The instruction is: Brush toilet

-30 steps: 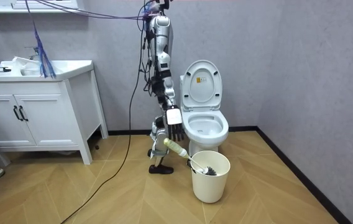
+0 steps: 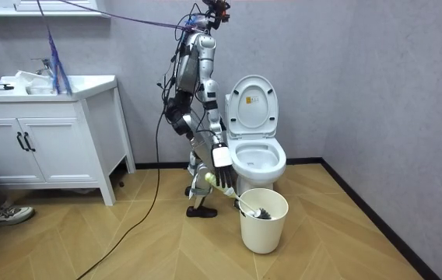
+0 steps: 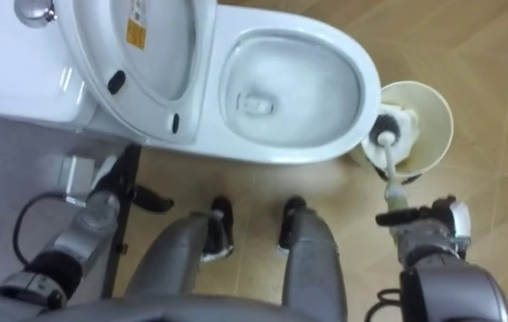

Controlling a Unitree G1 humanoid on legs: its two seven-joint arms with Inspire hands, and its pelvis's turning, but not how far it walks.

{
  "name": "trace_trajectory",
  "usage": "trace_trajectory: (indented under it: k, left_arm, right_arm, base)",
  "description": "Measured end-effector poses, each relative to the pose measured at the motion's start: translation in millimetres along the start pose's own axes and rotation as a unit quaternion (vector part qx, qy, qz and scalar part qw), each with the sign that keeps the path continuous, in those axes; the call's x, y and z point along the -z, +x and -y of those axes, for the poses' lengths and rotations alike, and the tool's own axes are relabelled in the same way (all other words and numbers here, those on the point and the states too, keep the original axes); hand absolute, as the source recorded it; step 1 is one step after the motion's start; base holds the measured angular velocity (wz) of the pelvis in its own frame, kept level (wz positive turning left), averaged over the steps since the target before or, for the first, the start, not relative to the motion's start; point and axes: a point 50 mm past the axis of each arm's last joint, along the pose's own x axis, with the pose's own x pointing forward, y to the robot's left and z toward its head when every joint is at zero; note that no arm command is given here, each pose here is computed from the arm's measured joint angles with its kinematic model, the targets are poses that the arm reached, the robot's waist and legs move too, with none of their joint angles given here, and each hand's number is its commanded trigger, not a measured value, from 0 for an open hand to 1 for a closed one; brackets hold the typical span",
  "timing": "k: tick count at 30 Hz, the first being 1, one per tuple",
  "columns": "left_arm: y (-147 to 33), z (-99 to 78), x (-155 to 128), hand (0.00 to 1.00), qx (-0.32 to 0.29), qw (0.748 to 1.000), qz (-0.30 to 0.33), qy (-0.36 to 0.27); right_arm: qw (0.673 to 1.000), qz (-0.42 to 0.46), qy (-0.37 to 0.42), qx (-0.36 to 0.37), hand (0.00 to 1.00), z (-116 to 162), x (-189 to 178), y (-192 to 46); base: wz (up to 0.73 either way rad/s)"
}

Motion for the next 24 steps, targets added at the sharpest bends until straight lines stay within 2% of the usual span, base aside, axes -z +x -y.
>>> trace_trajectory:
  k: [13, 24]
  left_arm:
    - [3.0, 2.3, -36, 0.0, 0.01, 0.998, 0.063, -0.008]
    - [-1.2, 0.5, -46, 0.0, 0.001, 0.995, 0.096, -0.007]
  right_arm:
    - [0.999, 0.036, -0.016, 0.013, 0.0, 13, -23, 4]
    - [0.996, 0.073, -0.036, 0.028, 0.0, 21, -43, 6]
  base:
    - [0.0]
    - [0.05]
